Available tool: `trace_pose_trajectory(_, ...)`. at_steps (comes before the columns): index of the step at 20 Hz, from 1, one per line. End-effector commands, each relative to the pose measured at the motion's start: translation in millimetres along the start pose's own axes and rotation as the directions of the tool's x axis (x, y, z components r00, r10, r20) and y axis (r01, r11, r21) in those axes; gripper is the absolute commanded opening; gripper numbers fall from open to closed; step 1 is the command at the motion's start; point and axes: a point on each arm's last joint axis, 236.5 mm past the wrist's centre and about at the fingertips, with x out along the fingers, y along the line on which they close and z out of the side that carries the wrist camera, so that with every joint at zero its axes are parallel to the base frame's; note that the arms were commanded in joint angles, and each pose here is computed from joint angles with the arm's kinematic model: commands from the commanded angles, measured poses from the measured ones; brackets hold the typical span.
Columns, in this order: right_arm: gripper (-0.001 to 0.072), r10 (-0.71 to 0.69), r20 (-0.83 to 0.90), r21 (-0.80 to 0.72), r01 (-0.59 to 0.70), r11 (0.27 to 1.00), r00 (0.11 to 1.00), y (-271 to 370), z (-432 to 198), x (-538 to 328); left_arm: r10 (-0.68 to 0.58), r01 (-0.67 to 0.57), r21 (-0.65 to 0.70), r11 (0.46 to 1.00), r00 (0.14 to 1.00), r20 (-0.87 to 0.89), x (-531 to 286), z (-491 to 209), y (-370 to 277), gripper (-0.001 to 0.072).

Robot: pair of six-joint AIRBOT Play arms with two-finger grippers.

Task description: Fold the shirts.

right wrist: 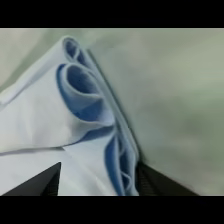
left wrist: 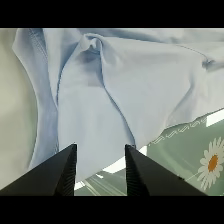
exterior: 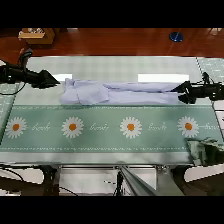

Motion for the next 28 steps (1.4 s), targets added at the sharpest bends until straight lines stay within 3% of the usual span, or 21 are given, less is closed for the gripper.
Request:
trace_pose_trajectory(1, 0.0488, 0.003, -0.045, -0.029, -0.004, 1.0, 0.999, 11, -12, 30, -0.003, 0.003, 0.012, 1.0, 1.0, -0.013, 5, -2, -5, 0.0369)
trace_pose_trajectory(2, 0.0464, 0.007, -0.045, -0.042, -0.009, 0.999, 0.999, 17, -13, 35, -0.005, 0.005, 0.016, 1.0, 1.0, -0.018, 7, -2, -7, 0.0369)
trace_pose_trajectory(3, 0.0314, 0.033, -0.041, -0.049, -0.035, 0.998, 0.999, 25, -13, 35, -0.007, 0.007, 0.02, 1.0, 1.0, -0.023, 9, -3, -8, 0.0368)
trace_pose_trajectory(4, 0.0033, 0.072, -0.036, -0.055, -0.074, 0.996, 0.997, 35, -11, 33, -0.01, 0.011, 0.023, 1.0, 0.999, -0.031, 11, -5, -11, 0.0314)
trace_pose_trajectory(5, 0.0021, 0.117, -0.023, -0.044, -0.118, 0.992, 0.993, 47, -7, 25, -0.016, 0.017, 0.025, 1.0, 0.999, -0.04, 11, -7, -13, 0.017)
trace_pose_trajectory(6, 0.0022, 0.165, -0.015, -0.067, -0.166, 0.984, 0.986, 62, -5, 14, -0.026, 0.028, 0.024, 0.999, 0.998, -0.052, 11, -9, -15, 0.0077)
trace_pose_trajectory(7, 0.0021, 0.198, -0.005, -0.104, -0.197, 0.975, 0.98, 76, -3, 0, -0.044, 0.046, 0.02, 0.999, 0.997, -0.064, 10, -12, -20, 0.0031)
trace_pose_trajectory(14, 0.0021, 0.241, 0.055, -0.363, -0.206, 0.909, 0.969, 160, -40, -122, -0.277, 0.281, 0.014, 0.96, 0.954, -0.115, 35, -20, -116, 0.0023)
trace_pose_trajectory(20, 0.0021, 0.178, 0.099, -0.451, -0.116, 0.885, 0.979, 182, -90, -175, -0.28, 0.321, 0.134, 0.938, 0.925, -0.256, 98, -66, -204, 0.0024)
trace_pose_trajectory(28, 0.0021, 0.131, 0.083, -0.483, -0.075, 0.872, 0.988, 190, -141, -203, -0.259, 0.326, 0.272, 0.905, 0.931, -0.256, 173, -117, -296, 0.0024)
